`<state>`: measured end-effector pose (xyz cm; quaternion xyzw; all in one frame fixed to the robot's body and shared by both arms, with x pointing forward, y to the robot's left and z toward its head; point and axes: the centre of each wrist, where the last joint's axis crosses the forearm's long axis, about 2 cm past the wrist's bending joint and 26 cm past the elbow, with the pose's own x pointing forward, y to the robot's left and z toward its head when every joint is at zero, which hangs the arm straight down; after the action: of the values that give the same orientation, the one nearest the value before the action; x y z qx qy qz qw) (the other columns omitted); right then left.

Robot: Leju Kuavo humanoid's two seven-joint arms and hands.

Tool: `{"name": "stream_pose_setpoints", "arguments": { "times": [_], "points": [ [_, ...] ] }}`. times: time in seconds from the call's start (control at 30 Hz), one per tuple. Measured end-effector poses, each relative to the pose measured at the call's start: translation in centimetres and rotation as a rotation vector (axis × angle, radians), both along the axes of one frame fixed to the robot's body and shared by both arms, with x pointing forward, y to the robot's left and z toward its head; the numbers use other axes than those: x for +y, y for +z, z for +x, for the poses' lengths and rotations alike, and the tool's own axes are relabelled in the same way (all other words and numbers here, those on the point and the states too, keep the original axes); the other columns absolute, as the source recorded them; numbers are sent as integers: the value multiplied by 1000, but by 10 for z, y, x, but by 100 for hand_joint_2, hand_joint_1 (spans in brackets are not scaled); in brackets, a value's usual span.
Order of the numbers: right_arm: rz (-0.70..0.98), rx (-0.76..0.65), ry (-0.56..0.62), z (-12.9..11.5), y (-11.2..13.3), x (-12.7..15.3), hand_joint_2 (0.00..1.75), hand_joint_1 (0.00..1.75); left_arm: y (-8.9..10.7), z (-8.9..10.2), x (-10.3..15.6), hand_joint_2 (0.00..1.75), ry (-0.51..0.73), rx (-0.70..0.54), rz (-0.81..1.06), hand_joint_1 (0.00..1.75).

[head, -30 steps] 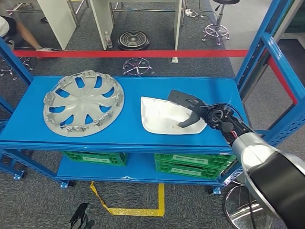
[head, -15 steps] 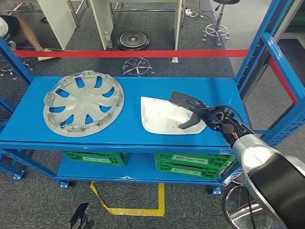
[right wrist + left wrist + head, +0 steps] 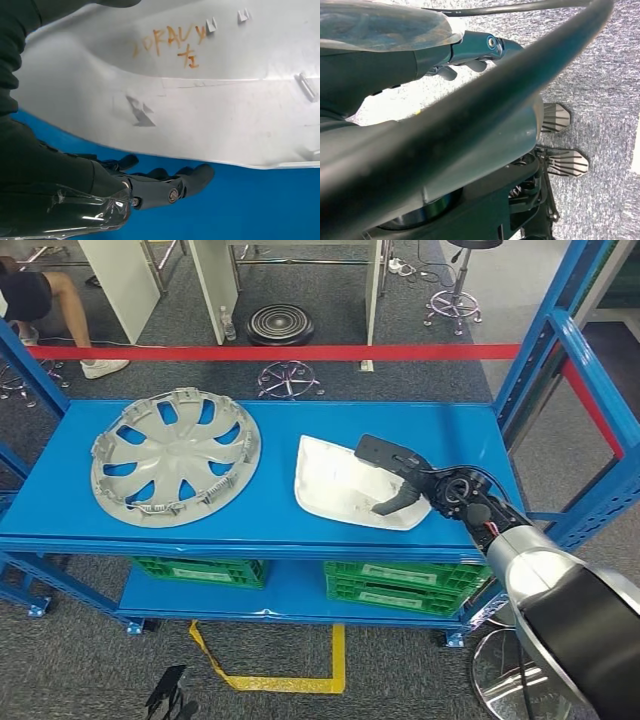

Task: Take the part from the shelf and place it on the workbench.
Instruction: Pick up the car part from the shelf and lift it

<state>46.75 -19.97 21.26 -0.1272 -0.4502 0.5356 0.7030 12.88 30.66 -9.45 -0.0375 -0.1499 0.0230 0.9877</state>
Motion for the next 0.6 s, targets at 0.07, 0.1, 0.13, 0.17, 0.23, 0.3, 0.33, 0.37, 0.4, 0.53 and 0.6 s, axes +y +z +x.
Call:
{"name": "stream_pose_setpoints", "arguments": {
  "times": [0.07, 0.1, 0.13, 0.17, 0.23, 0.3, 0.33, 0.37, 0.4, 0.53, 0.6],
  "points": [
    [1, 1, 0, 0, 0, 0, 175, 0, 0, 0, 0, 0, 0, 0, 0, 0],
    [1, 1, 0, 0, 0, 0, 175, 12, 0, 0, 0, 0, 0, 0, 0, 0],
    [2, 1, 0, 0, 0, 0, 175, 52, 0, 0, 0, 0, 0, 0, 0, 0],
    [2, 3, 1, 0, 0, 0, 175, 96, 0, 0, 0, 0, 0, 0, 0, 0],
    [3, 7, 3, 0, -1, 0, 175, 171, 0, 0, 0, 0, -2, 0, 1, 0],
    [5, 11, 4, -1, -1, 0, 175, 175, 0, 0, 0, 0, -2, -1, 1, 0],
    [5, 13, 4, -1, -2, 0, 175, 175, 0, 0, 0, 0, -2, -1, 1, 0],
    [6, 14, 5, -1, -2, 0, 175, 175, 0, 0, 0, 0, -2, -1, 1, 0],
    [6, 14, 5, -1, -2, 0, 175, 175, 0, 0, 0, 0, -2, -1, 1, 0],
    [15, 16, 5, -1, -3, 0, 175, 175, 0, 0, 0, 0, -2, -1, 1, 0],
    [19, 17, 4, -1, -3, 0, 175, 175, 0, 0, 0, 0, -2, -1, 1, 0]
  ]
}}
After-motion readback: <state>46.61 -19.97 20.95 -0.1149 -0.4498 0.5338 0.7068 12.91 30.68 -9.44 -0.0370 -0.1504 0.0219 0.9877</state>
